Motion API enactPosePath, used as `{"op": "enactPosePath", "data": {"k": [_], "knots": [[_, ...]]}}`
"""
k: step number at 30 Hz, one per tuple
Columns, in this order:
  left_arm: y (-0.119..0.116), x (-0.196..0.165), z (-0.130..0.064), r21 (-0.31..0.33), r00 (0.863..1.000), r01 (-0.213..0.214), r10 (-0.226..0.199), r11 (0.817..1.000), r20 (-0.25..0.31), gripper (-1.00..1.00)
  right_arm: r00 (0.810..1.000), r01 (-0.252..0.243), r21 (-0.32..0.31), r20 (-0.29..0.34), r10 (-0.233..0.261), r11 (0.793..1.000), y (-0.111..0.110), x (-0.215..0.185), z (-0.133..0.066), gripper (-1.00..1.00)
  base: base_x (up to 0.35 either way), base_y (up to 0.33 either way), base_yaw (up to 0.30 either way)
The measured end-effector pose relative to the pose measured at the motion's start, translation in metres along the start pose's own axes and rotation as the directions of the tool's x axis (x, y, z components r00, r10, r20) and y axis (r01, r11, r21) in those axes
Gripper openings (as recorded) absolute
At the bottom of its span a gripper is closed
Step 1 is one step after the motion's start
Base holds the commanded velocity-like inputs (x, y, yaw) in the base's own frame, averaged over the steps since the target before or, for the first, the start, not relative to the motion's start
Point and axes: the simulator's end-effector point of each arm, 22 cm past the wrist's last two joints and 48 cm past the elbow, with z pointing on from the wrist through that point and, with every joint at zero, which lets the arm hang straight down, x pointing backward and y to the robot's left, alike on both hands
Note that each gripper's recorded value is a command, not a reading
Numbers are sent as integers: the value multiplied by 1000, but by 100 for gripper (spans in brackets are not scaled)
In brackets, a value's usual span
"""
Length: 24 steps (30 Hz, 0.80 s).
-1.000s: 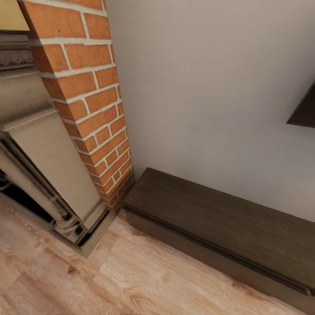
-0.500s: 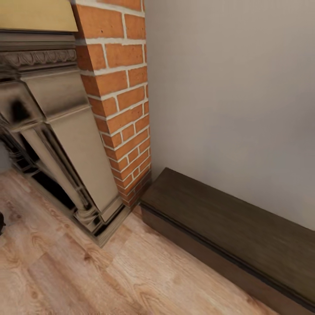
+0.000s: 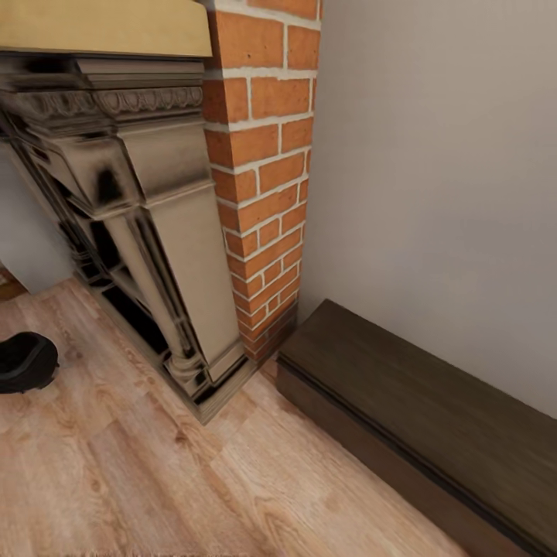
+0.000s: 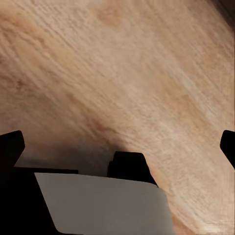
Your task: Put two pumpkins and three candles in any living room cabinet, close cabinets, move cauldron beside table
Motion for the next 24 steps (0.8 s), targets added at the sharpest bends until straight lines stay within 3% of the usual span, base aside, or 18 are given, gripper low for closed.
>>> {"op": "enactPosePath", "data": {"k": [24], "knots": [[0, 0, 0, 0, 1000, -1, 1, 1000, 0, 100, 1000, 1, 1, 0, -1, 1000, -1, 0, 0, 100, 0, 0, 290]]}}
